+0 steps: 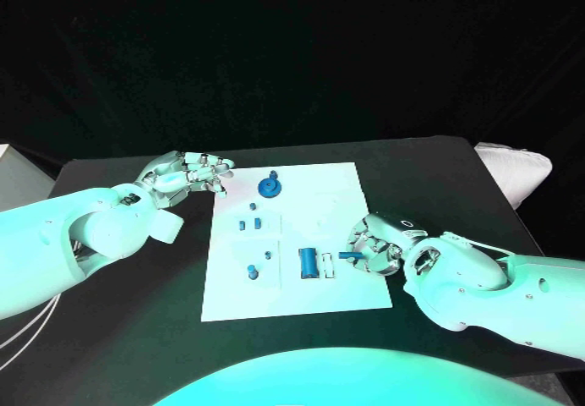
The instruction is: Assemble the parts on the task board
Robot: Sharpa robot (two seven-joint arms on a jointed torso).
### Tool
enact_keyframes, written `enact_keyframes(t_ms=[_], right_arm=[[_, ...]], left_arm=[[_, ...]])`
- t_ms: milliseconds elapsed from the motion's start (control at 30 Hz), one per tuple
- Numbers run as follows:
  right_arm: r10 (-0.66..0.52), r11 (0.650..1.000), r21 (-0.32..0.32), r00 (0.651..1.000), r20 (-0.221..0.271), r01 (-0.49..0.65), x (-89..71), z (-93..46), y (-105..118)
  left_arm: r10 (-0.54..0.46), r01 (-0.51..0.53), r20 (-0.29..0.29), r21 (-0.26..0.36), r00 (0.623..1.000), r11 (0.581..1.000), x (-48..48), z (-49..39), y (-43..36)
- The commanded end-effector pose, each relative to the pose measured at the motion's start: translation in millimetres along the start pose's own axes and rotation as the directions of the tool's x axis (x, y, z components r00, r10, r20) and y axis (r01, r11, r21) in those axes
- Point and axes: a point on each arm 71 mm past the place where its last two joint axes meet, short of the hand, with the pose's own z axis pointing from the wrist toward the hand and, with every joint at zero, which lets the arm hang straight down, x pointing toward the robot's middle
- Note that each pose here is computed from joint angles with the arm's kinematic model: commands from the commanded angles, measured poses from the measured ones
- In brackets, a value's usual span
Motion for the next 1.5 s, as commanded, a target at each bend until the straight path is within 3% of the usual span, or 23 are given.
enact_keyframes(t_ms=[33, 567, 1500], right_arm=[[0.052, 0.998, 0.025, 0.999, -0.015, -0.052, 1.8, 1.4, 2.5], [0.081, 0.996, 0.051, 0.991, -0.109, -0.076, 17.4, 14.6, 16.3], [0.061, 0.997, 0.055, 0.981, -0.183, -0.052, 26.3, 16.4, 20.3]], left_arm=[[-0.003, 0.003, -0.016, 0.008, 1.000, 1.000, 2.7, 0.3, -0.9], [-0.004, 0.004, -0.017, 0.006, 1.000, 1.000, 2.6, -0.7, -1.0], [-0.002, 0.002, -0.016, -0.002, 1.000, 1.000, 1.4, -2.0, -0.6]])
